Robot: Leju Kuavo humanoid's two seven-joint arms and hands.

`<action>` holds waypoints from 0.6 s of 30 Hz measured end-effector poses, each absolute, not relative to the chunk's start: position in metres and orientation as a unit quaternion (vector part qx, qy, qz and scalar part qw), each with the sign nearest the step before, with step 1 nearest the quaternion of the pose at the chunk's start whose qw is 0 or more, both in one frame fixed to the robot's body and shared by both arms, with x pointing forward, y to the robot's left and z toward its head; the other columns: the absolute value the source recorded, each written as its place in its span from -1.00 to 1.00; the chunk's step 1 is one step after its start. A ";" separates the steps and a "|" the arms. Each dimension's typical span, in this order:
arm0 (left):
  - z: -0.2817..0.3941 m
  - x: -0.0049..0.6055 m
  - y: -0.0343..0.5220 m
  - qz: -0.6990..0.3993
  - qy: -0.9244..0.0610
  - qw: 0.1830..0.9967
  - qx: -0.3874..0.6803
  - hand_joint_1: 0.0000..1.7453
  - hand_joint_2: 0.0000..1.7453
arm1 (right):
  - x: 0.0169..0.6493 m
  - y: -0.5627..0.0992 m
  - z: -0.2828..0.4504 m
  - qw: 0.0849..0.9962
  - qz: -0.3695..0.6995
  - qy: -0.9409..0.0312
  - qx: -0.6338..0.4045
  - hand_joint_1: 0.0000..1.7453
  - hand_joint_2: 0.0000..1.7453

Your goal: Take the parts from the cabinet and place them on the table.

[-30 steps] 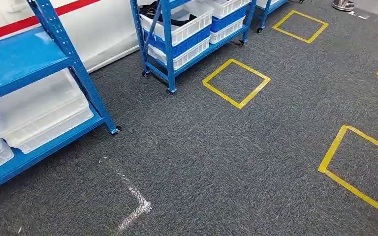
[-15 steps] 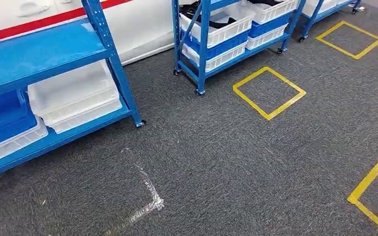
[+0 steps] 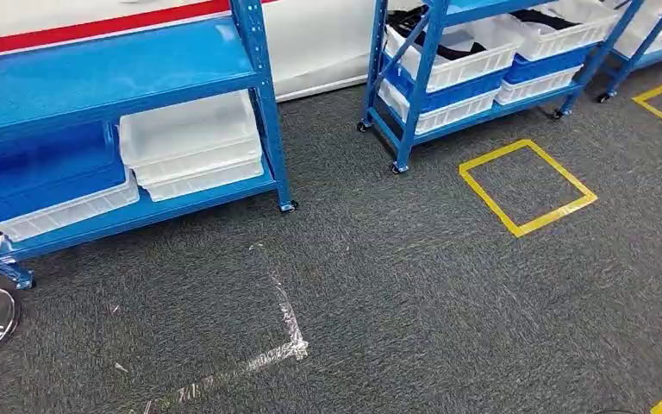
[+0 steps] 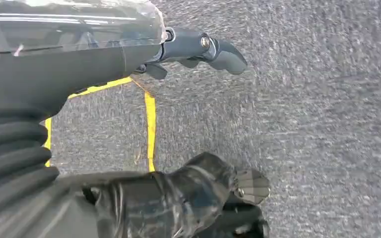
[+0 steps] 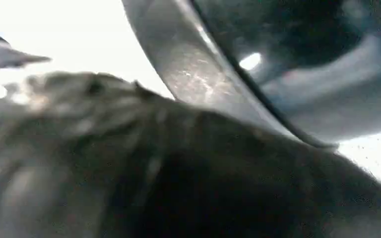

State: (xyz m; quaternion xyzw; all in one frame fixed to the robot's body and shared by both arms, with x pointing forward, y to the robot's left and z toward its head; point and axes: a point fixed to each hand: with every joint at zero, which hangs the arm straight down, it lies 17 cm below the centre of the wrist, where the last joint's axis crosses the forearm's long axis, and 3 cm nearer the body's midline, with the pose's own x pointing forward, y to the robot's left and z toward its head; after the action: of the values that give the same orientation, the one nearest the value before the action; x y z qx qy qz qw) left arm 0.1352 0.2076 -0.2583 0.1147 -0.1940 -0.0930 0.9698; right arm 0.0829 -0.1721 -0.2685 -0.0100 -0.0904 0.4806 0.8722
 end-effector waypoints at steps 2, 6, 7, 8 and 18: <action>-0.259 0.134 0.206 -0.097 -0.193 0.970 0.110 -1.00 -1.00 | 0.083 -0.173 -0.269 0.874 0.476 -0.093 -0.011 -1.00 -1.00; -0.259 0.136 0.206 -0.099 -0.194 0.970 0.107 -1.00 -1.00 | 0.083 -0.173 -0.269 0.880 0.464 -0.095 -0.015 -1.00 -1.00; -0.259 0.135 0.207 -0.099 -0.193 0.970 0.107 -1.00 -1.00 | 0.084 -0.174 -0.269 0.883 0.459 -0.096 -0.017 -1.00 -1.00; -0.259 0.135 0.207 -0.099 -0.192 0.970 0.108 -1.00 -1.00 | 0.085 -0.175 -0.269 0.887 0.451 -0.096 -0.019 -1.00 -1.00; -0.260 0.134 0.212 -0.099 -0.189 0.971 0.108 -1.00 1.00 | 0.081 -0.177 -0.270 0.907 0.412 -0.083 -0.014 -1.00 1.00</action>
State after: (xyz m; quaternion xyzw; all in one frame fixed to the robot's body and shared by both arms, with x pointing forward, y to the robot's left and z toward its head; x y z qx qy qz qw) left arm 0.1344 0.2120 -0.2602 0.1077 -0.1894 -0.0990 0.9709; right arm 0.0809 -0.1770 -0.2700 -0.0142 -0.0832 0.4118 0.9073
